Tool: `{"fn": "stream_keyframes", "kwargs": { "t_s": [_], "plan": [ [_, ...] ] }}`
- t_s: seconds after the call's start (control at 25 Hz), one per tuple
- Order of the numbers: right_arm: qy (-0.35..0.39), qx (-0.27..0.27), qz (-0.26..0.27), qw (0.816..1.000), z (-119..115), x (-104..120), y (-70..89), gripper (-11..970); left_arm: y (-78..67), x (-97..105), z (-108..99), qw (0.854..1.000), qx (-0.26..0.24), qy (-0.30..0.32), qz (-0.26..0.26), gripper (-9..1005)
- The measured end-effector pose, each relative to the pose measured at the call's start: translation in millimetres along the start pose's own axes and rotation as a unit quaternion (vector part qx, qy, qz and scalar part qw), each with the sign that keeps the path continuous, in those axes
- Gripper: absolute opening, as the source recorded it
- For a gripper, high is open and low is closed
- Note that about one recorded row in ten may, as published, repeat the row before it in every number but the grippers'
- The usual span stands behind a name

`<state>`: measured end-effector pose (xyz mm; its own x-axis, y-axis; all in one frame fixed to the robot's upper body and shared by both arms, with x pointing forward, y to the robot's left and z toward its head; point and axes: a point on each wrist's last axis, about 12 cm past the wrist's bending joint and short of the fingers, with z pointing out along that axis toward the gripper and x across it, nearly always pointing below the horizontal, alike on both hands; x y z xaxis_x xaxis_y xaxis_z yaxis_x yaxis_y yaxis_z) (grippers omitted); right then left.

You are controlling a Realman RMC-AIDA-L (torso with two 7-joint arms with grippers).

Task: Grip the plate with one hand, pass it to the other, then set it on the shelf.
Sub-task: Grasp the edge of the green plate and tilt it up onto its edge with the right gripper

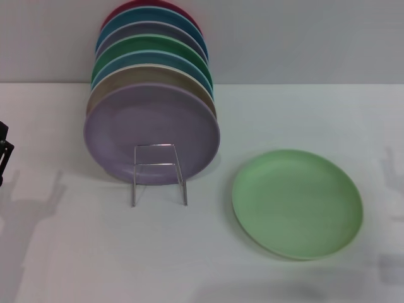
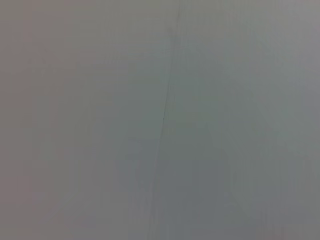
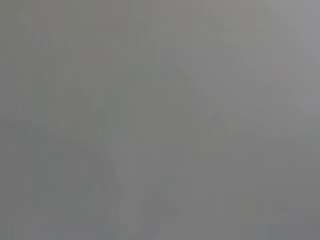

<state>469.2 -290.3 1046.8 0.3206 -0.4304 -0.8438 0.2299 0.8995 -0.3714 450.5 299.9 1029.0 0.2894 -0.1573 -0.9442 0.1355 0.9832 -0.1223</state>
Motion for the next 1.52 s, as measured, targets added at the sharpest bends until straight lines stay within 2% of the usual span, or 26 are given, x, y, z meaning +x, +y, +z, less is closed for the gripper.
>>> {"fn": "stream_keyframes", "kwargs": {
  "t_s": [0.08,0.12,0.28,0.32,0.44,0.48,0.64,0.68,0.76,0.84,0.88,0.92,1.0,1.04,1.08,1.16,1.24,1.28,1.32,1.4,1.48,1.52],
  "plan": [
    [0.009,0.0,-0.015,1.0,5,-5,10.1,658,0.2,0,0,1.0,0.0,0.0,0.0,864],
    [0.009,0.0,-0.015,1.0,5,-5,10.1,658,0.2,0,0,1.0,0.0,0.0,0.0,864],
    [0.051,-0.017,0.031,0.998,17,-11,27.3,657,0.9,0,0,1.0,0.0,0.001,0.002,863],
    [0.051,-0.017,0.031,0.998,17,-11,27.3,658,0.9,0,0,1.0,0.0,0.001,0.002,863],
    [0.09,-0.041,0.05,0.994,26,-13,40.1,658,1.1,0,-1,1.0,-0.001,0.002,0.002,863],
    [0.118,-0.057,0.07,0.989,32,-15,47.7,658,1.4,0,-2,1.0,-0.002,0.002,0.002,863],
    [0.158,-0.082,0.106,0.978,41,-20,55.3,659,1.8,0,-3,1.0,-0.003,0.003,0.002,863],
    [0.184,-0.103,0.123,0.97,48,-25,58.3,659,2.0,0,-4,1.0,-0.003,0.003,0.003,863],
    [0.202,-0.118,0.127,0.964,51,-26,58.7,660,2.1,0,-4,1.0,-0.004,0.003,0.003,863],
    [0.227,-0.14,0.134,0.955,57,-31,55.8,660,2.2,0,-4,1.0,-0.004,0.003,0.003,864],
    [0.253,-0.168,0.146,0.942,62,-36,52.1,660,2.1,0,-4,1.0,-0.004,0.003,0.003,864],
    [0.253,-0.168,0.146,0.942,62,-36,52.1,660,2.1,0,-4,1.0,-0.004,0.003,0.003,864],
    [0.273,-0.19,0.163,0.929,69,-40,43.7,660,2.2,0,-4,1.0,-0.004,0.004,0.003,864],
    [0.284,-0.202,0.171,0.922,72,-43,38.5,660,2.3,0,-4,1.0,-0.004,0.004,0.003,864],
    [0.306,-0.225,0.185,0.906,77,-46,27.9,659,2.0,0,-4,1.0,-0.004,0.003,0.002,864],
    [0.317,-0.233,0.191,0.899,78,-46,23.0,659,1.9,0,-4,1.0,-0.004,0.003,0.002,864],
    [0.336,-0.246,0.204,0.886,83,-49,9.3,659,1.4,0,-4,1.0,-0.004,0.002,0.001,864],
    [0.359,-0.259,0.209,0.872,86,-52,-3.6,659,1.0,0,-3,1.0,-0.003,0.001,0.0,864],
    [0.359,-0.259,0.209,0.872,86,-52,-3.6,659,1.0,0,-3,1.0,-0.003,0.001,0.0,864],
    [0.377,-0.267,0.203,0.863,91,-55,-14.6,658,0.5,0,-3,1.0,-0.003,0.0,-0.001,864],
    [0.414,-0.281,0.179,0.847,98,-61,-26.5,658,-0.2,0,-2,1.0,-0.002,-0.001,-0.002,863],
    [0.414,-0.281,0.179,0.847,98,-61,-26.5,657,-0.4,0,-1,1.0,-0.001,-0.002,-0.002,863]
  ]
}}
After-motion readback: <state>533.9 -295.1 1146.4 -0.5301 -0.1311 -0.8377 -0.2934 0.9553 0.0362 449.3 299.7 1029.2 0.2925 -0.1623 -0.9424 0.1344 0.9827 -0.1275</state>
